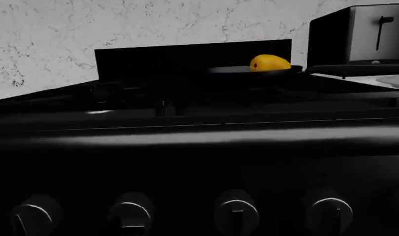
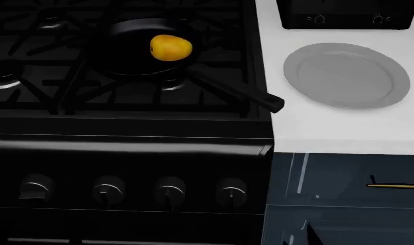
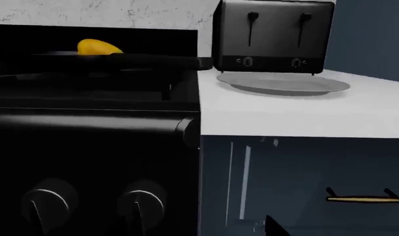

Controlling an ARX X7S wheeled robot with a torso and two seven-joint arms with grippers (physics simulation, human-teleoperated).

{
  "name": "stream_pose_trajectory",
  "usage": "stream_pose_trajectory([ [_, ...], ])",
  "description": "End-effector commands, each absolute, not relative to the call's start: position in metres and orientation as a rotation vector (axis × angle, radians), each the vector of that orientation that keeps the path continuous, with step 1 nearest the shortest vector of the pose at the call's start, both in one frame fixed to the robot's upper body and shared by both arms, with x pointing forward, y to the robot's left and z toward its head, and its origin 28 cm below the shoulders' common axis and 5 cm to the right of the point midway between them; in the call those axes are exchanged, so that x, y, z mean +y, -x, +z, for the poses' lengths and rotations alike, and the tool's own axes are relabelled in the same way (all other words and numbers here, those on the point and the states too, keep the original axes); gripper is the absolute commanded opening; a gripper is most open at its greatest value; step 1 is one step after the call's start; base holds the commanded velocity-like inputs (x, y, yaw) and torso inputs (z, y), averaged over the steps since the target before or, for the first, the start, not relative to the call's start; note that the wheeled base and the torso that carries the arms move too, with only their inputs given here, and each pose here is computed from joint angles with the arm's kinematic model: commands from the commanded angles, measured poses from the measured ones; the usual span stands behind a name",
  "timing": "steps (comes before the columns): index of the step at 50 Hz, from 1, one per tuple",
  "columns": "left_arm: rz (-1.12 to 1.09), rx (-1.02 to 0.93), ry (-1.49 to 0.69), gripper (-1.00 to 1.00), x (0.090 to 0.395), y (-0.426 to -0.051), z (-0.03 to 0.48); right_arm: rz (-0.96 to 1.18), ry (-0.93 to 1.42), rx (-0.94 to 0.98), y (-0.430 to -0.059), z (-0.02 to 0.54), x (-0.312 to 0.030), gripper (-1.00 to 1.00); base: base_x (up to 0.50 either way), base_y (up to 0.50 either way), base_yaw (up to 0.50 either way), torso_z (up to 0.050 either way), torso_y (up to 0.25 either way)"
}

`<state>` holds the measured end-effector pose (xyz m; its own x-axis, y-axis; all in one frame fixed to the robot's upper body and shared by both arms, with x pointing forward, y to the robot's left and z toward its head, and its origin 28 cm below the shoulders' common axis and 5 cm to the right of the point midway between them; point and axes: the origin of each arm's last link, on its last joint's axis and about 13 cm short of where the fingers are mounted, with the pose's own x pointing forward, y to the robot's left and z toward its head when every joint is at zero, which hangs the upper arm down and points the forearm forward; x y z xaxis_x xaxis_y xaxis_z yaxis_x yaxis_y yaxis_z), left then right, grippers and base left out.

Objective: Pick the mango from the pan and place it on the plate.

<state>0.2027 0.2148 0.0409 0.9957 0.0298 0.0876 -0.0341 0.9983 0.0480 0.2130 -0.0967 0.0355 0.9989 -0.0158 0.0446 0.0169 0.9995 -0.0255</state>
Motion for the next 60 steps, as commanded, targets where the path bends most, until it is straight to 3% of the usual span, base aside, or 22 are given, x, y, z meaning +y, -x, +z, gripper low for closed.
stream_pose_trajectory([
  [1,0.096,-0.038,-0.139,1.0,0.218,-0.204,0.062,-0.023,0.041,-0.099,-0.215,0.055,-0.097,1.0,0.0,0.0,0.0,0.0,0.0],
  [12,0.103,-0.125,-0.077,1.0,0.223,-0.198,0.072,-0.031,0.057,-0.108,-0.214,0.062,-0.096,1.0,0.0,0.0,0.0,0.0,0.0],
  [39,0.113,-0.437,-0.227,1.0,0.237,-0.203,0.206,0.008,-0.007,-0.473,-0.235,0.225,-0.108,1.0,0.0,0.0,0.0,0.0,0.0],
  [60,0.183,-0.528,-0.299,1.0,0.244,-0.205,0.232,-0.02,-0.039,-0.511,-0.237,0.267,-0.112,1.0,0.0,0.01,0.0,0.0,0.0],
])
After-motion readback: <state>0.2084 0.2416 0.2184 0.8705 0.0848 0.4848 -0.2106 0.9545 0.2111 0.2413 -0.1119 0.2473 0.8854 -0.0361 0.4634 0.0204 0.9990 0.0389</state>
